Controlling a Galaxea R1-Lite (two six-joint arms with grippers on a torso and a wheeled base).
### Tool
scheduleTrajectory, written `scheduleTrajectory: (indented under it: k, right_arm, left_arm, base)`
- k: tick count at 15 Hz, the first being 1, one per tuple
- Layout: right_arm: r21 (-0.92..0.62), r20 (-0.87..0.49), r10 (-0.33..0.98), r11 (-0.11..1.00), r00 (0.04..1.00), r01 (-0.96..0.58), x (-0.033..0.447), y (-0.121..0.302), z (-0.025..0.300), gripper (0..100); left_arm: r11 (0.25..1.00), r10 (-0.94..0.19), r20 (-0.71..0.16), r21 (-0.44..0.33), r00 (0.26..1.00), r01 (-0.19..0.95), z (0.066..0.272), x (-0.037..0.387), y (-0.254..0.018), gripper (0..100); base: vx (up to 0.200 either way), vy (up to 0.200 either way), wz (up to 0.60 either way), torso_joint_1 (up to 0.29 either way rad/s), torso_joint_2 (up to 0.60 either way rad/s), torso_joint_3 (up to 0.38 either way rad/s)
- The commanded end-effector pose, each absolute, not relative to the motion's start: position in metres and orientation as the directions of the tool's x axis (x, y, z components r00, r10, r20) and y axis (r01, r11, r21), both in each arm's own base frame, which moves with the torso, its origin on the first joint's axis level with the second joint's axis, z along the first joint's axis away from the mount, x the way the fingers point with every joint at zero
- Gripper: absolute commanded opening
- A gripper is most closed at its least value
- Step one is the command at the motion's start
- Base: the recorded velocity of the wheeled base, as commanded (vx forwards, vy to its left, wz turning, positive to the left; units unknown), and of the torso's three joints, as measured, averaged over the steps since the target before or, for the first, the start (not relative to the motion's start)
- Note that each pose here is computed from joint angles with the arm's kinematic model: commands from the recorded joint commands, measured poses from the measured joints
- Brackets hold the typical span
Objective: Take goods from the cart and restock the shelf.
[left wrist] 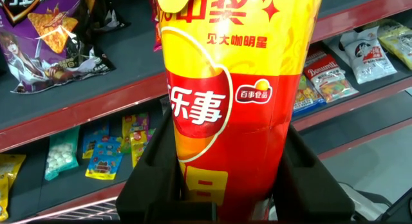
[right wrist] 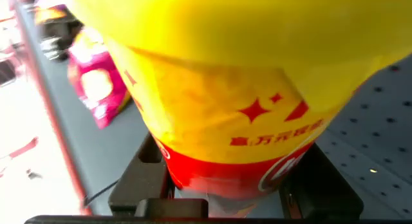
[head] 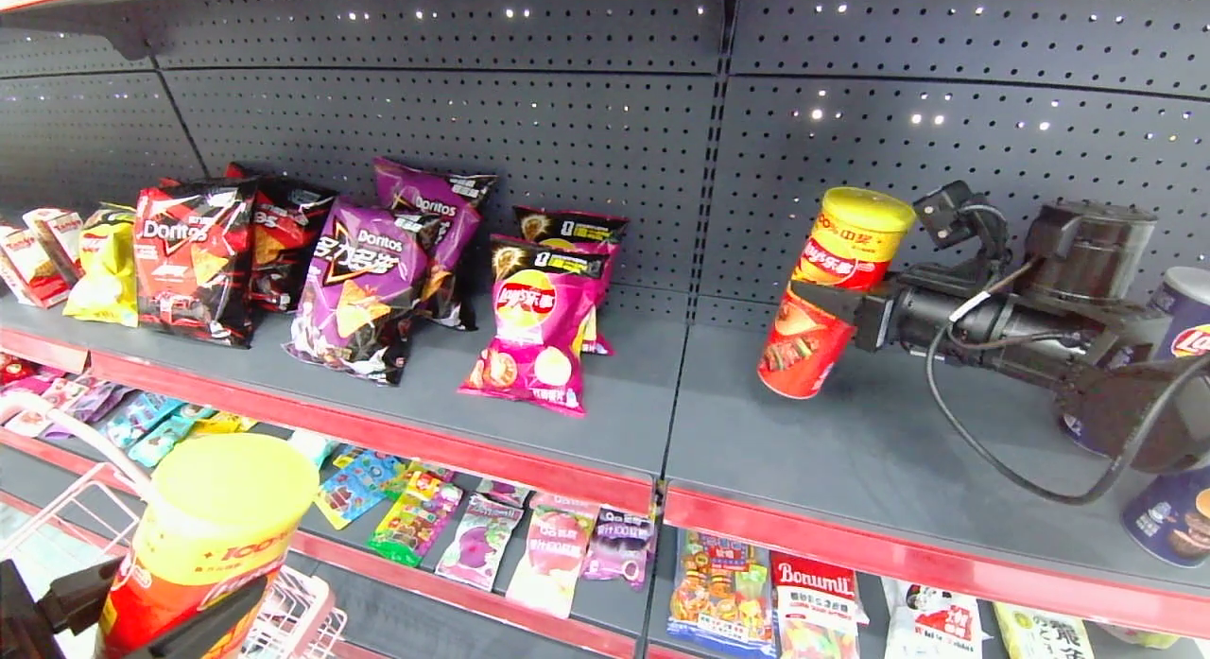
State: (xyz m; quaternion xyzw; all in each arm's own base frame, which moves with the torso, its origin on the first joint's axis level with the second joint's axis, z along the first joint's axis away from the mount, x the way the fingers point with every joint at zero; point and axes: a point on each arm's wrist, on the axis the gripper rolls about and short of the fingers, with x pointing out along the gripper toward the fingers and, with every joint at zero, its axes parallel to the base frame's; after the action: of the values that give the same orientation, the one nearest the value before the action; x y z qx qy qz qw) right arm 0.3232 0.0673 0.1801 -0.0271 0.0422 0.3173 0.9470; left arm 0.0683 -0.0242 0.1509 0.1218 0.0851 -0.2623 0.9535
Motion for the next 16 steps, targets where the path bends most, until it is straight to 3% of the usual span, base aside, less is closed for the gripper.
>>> scheduleTrajectory:
  k: [1,7,12,16]
  right_arm:
    - [-0.027,-0.095,0.636,0.767,0.766,-0.640,0.302,0.065,0.184,0]
    - [-0.101,-0.154,0.624,0.761,0.766,-0.640,0.296,0.056,0.166,0]
    - [-0.110,-0.136,0.616,0.769,0.776,-0.630,0.297,0.052,0.172,0]
    - [-0.132,-0.138,0.721,0.667,0.679,-0.734,0.293,0.049,0.167,0]
  left_arm:
    - [0.833,-0.479,-0.227,0.188,0.848,0.521,0.151,0.068,-0.024,0]
    - [0.832,-0.479,-0.227,0.189,0.848,0.521,0.151,0.069,-0.024,0]
    - [0.832,-0.479,-0.232,0.189,0.847,0.522,0.151,0.069,-0.024,0]
    - [0.831,-0.480,-0.234,0.188,0.845,0.524,0.150,0.070,-0.025,0]
  base:
    - [0.000,0.000,0.00,0.000,0.00,0.000]
    - [0.000,0.000,0.00,0.000,0.00,0.000]
    - [0.000,0.000,0.00,0.000,0.00,0.000]
    - [0.000,0.000,0.00,0.000,0.00,0.000]
